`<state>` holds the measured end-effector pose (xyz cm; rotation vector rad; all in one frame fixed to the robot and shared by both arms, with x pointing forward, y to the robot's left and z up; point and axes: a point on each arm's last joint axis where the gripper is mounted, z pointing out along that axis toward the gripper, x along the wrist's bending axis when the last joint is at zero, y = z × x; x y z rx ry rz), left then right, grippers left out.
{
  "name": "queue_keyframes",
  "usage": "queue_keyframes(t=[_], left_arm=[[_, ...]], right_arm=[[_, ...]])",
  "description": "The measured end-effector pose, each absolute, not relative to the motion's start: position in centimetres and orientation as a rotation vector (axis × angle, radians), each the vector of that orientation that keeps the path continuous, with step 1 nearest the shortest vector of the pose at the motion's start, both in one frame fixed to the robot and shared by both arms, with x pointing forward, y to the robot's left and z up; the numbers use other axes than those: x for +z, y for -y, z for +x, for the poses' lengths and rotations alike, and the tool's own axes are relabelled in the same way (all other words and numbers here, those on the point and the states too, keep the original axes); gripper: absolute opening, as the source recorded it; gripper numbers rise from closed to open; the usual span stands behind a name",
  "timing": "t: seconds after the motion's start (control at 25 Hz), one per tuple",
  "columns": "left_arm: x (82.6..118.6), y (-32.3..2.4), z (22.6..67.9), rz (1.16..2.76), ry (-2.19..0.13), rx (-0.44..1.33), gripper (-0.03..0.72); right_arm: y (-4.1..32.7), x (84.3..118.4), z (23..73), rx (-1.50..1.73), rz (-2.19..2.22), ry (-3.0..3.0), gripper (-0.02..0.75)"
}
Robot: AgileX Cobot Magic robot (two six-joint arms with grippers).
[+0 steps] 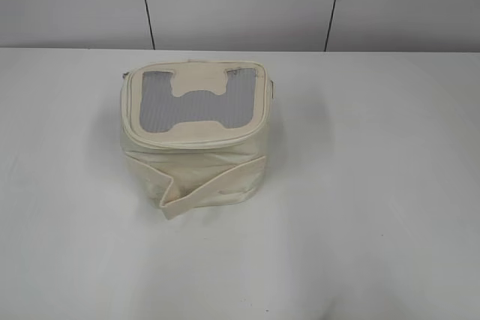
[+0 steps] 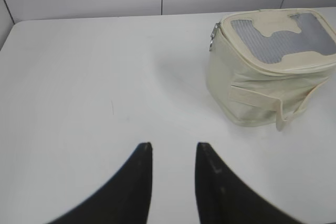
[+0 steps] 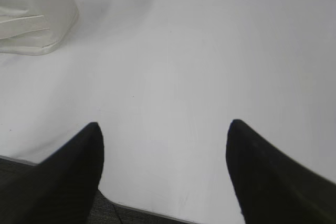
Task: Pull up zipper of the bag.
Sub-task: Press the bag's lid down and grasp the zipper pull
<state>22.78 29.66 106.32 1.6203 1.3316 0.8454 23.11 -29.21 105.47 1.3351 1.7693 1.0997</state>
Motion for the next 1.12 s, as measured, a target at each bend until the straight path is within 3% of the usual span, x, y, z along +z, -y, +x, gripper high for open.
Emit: queue_keyframes(t=[1.12], left_arm=[[106.32, -29.66, 22.78, 1.620, -1.332, 0.845, 0.229]], right_arm=[[29.18, 105.48, 23.10, 1.104, 1.337, -1.770, 0.567]])
